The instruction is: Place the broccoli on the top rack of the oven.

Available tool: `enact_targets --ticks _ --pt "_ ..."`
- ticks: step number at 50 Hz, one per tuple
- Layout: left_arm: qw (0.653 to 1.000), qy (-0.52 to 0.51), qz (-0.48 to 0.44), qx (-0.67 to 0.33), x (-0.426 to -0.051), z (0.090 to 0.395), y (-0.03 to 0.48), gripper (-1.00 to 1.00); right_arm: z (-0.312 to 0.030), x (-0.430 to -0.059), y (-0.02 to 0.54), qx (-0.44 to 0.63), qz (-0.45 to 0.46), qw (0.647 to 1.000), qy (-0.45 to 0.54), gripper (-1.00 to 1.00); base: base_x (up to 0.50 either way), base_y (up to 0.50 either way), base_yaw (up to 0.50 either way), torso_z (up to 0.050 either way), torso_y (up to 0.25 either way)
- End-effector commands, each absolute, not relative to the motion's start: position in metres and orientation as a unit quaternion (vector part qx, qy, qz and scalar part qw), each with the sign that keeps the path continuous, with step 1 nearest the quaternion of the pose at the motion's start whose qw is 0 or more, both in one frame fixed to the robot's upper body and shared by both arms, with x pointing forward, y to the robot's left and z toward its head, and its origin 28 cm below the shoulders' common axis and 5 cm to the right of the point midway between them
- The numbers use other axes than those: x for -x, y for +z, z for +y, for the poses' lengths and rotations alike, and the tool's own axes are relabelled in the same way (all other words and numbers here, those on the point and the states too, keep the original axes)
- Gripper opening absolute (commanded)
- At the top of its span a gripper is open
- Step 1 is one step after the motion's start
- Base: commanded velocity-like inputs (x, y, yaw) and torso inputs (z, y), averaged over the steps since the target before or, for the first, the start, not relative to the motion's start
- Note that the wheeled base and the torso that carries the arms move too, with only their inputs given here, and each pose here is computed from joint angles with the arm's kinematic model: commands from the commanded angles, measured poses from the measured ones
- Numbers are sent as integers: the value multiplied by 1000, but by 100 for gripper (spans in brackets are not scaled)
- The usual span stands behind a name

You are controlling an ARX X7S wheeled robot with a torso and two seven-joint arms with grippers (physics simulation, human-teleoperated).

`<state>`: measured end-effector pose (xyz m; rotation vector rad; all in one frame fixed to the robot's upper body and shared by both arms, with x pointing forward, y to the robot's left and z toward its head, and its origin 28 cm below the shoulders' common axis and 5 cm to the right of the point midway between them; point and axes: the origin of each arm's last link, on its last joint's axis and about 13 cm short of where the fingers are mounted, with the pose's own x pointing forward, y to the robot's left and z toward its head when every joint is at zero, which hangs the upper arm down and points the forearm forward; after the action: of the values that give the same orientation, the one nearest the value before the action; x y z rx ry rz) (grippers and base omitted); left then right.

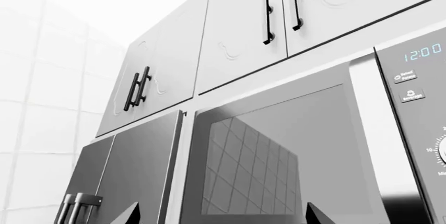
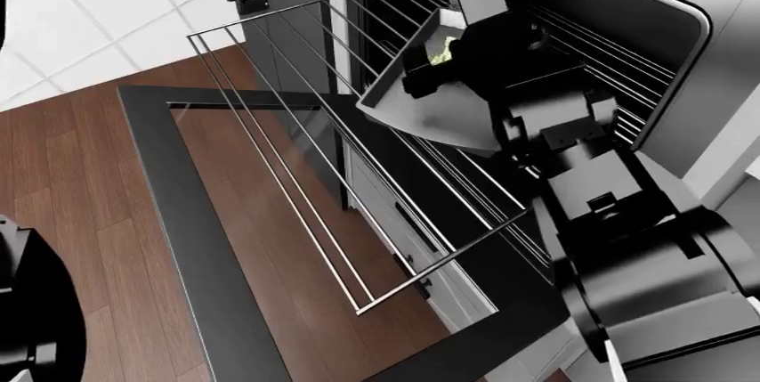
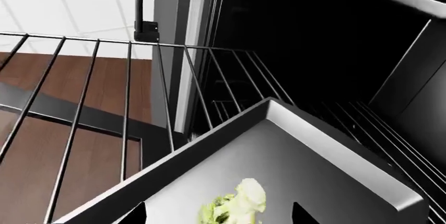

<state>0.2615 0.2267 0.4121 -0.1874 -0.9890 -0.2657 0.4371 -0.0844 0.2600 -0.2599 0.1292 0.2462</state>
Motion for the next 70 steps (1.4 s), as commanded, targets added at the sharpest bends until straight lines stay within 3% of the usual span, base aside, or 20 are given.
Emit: enact_targets --ticks 1,15,40,70 --pt "869 -126 -469 97 -265 227 408 100 -79 -438 270 99 31 985 139 100 0 0 0 0 0" --pt "869 -124 -470 99 -262 226 411 100 -58 -435 283 84 -15 976 200 100 0 0 0 0 0" --pt "872 -111 -466 102 -271 230 402 100 -48 -346 314 43 -84 951 294 100 0 0 0 0 0" --pt "875 -69 -467 110 -270 247 383 100 -72 -282 368 -41 -224 942 245 100 0 0 0 0 0"
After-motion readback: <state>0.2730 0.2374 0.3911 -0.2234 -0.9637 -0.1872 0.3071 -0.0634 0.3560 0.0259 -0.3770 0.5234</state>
